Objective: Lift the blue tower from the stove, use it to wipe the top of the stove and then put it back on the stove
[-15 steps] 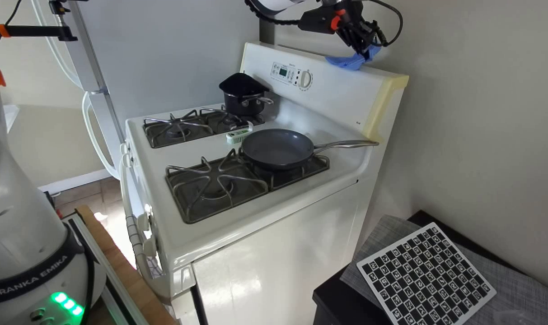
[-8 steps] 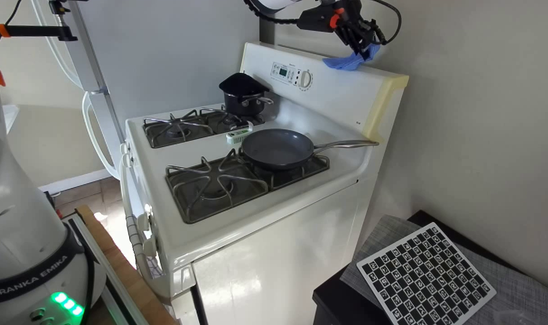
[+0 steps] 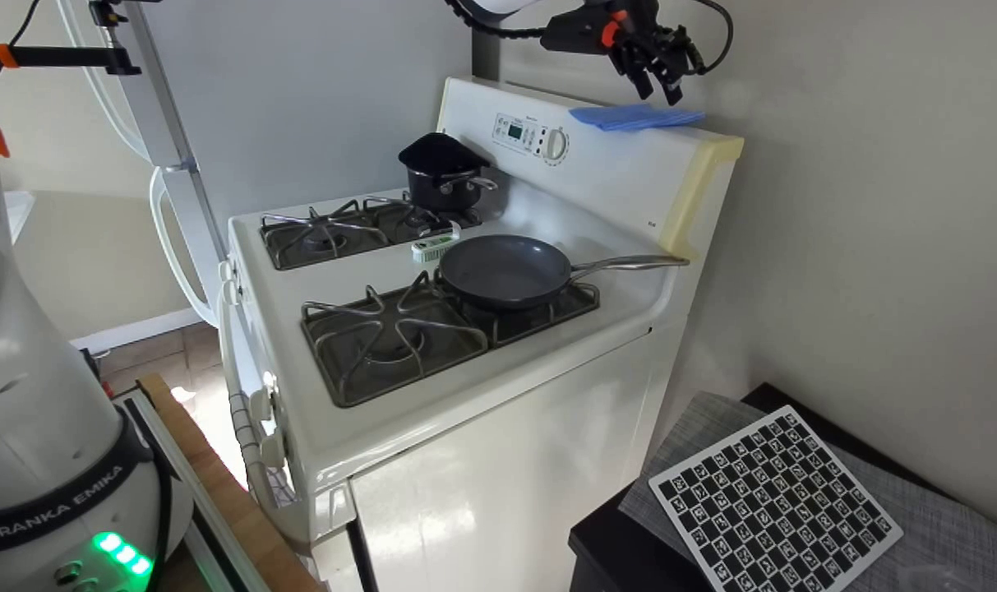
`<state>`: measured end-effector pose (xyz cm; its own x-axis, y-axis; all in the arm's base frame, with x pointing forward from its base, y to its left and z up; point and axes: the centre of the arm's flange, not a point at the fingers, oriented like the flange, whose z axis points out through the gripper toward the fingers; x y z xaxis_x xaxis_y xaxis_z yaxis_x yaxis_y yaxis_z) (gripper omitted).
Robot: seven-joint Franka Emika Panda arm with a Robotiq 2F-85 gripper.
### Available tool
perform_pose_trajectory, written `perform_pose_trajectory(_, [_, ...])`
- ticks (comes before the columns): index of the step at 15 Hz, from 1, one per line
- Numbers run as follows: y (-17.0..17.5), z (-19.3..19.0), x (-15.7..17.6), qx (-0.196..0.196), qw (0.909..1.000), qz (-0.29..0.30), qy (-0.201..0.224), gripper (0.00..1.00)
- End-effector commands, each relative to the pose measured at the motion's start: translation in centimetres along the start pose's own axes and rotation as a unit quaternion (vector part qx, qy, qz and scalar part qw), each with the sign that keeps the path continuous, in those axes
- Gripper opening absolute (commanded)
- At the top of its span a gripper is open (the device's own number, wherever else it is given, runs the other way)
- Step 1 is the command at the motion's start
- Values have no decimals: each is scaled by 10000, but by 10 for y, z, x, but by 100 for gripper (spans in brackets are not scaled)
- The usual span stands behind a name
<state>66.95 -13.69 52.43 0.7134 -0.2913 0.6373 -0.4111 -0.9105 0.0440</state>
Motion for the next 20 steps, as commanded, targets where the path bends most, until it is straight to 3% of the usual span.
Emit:
perform_pose_trajectory(1, [1,-4,0,-71,9999,-60,-114,56])
perform_pose_trajectory(2, [1,-4,0,-55,9999,-60,-122,57])
perform_pose_trajectory(3, [0,-5,-1,-47,9999,-71,-94,79])
perform_pose_trajectory(7, [-11,-10,-4,43,9998,-135,-165,100])
perform_pose_trajectory(20, [-33,16,-12,193,9979,-316,-533,100])
